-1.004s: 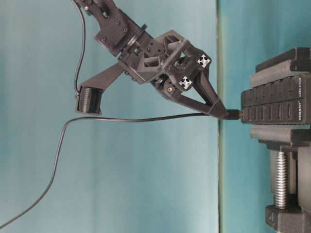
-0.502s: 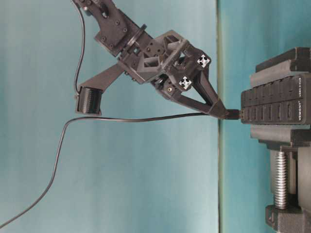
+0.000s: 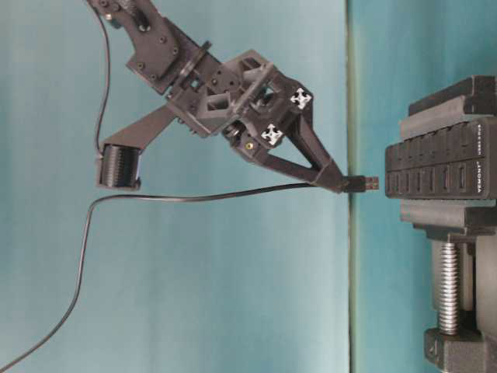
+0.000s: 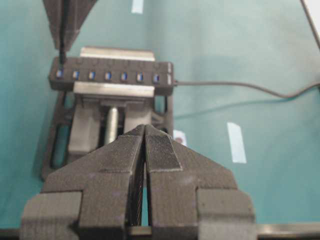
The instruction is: Insert the USB into the front port of the fixed hub.
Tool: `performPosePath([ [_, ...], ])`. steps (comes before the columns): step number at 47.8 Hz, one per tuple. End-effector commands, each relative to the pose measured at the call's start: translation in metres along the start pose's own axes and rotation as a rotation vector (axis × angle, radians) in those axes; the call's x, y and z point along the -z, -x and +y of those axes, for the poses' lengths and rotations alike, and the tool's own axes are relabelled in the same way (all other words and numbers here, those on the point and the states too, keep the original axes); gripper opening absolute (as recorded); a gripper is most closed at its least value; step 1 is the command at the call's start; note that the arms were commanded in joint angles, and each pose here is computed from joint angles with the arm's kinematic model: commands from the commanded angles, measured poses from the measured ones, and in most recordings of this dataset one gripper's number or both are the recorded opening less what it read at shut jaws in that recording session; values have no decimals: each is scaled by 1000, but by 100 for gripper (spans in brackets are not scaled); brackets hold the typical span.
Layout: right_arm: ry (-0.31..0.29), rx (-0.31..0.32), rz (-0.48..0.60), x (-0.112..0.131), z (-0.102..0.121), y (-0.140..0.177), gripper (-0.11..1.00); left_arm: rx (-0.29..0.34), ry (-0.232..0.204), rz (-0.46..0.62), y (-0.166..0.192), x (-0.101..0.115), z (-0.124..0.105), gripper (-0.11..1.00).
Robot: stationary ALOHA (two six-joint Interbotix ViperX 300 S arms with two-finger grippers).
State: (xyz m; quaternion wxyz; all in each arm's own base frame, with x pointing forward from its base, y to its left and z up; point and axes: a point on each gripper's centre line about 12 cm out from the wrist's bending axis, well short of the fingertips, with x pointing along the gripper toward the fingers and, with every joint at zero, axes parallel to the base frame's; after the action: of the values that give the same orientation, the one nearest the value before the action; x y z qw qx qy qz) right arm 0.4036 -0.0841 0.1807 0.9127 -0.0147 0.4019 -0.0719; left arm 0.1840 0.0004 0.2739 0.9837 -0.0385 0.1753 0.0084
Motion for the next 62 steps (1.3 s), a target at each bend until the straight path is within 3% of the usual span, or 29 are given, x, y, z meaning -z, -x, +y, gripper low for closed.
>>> performPosePath([
  [1, -1, 3, -74, -21, 1, 18, 3, -1, -2, -12, 0, -5, 0, 0],
  [33, -17, -39, -78, -31, 16, 43, 3, -1, 1, -8, 0, -3, 0, 0],
  [47, -121, -75, -88, -35, 32, 54, 3, 1, 1, -35, 4, -8, 0, 0],
  [62, -125, -117, -106, -39, 53, 65, 3, 1, 2, -32, 4, -6, 0, 0],
])
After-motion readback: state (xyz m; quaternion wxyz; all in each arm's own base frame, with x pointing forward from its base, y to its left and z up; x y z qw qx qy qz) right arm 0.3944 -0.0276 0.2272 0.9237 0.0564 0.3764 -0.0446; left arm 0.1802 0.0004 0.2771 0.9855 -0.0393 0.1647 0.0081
